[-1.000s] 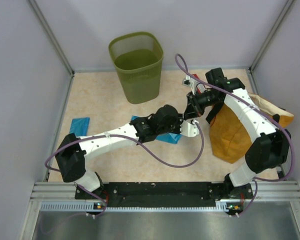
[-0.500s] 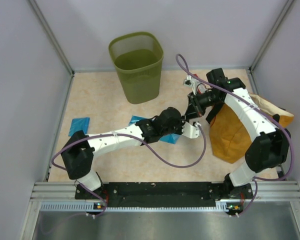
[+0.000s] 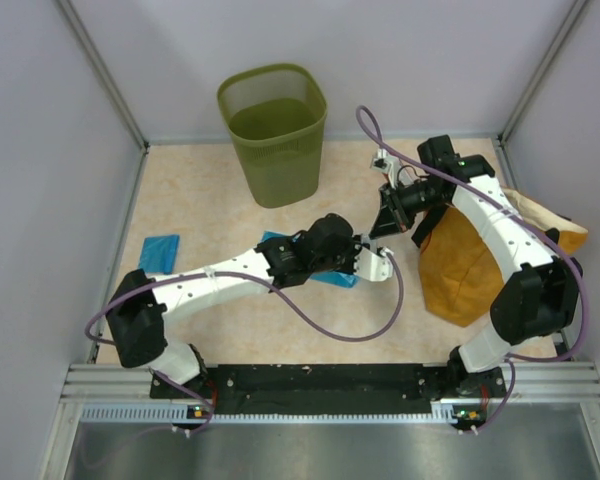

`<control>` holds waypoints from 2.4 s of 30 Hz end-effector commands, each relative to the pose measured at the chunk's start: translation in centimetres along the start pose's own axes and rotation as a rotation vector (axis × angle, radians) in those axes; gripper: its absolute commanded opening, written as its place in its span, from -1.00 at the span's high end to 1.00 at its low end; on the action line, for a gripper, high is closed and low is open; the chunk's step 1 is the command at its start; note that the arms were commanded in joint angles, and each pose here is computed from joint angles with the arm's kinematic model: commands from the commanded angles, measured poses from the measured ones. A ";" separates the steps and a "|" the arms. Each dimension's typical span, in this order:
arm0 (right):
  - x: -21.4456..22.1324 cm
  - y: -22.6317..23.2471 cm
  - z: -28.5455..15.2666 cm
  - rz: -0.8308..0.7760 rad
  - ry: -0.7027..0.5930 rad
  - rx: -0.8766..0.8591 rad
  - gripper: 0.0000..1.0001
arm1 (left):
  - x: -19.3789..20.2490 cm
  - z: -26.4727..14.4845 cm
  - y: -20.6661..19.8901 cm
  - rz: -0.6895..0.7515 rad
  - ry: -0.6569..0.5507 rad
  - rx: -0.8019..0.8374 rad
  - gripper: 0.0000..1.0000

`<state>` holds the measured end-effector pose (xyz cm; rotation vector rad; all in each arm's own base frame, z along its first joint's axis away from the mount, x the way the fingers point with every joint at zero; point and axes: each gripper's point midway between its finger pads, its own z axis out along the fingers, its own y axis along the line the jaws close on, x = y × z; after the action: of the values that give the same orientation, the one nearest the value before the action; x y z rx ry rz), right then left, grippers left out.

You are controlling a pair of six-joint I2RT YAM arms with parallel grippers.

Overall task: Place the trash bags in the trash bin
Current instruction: Unfold the trash bag at the center of the board.

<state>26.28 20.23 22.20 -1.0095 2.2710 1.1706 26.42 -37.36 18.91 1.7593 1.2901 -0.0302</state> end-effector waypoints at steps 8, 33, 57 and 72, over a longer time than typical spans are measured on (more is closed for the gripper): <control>-1.1 -0.6 -1.1 -0.073 -0.025 0.069 1.00 | -1.6 -4.7 -1.0 -0.064 -0.083 0.087 1.00; -2.2 1.5 0.1 -0.219 0.028 0.140 -0.05 | 1.0 -6.3 -4.5 -0.055 -0.043 0.163 1.00; -0.2 3.8 6.1 -0.240 0.196 0.049 -0.19 | 1.1 -4.2 -3.7 -0.027 0.005 0.161 1.00; 1.3 2.6 8.4 -0.220 0.271 0.058 -0.01 | 1.2 -4.0 -3.8 -0.028 0.016 0.165 1.00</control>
<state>23.46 26.98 18.00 -1.4268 2.3171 0.9197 21.62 -32.60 16.03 1.9331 1.4009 -0.1407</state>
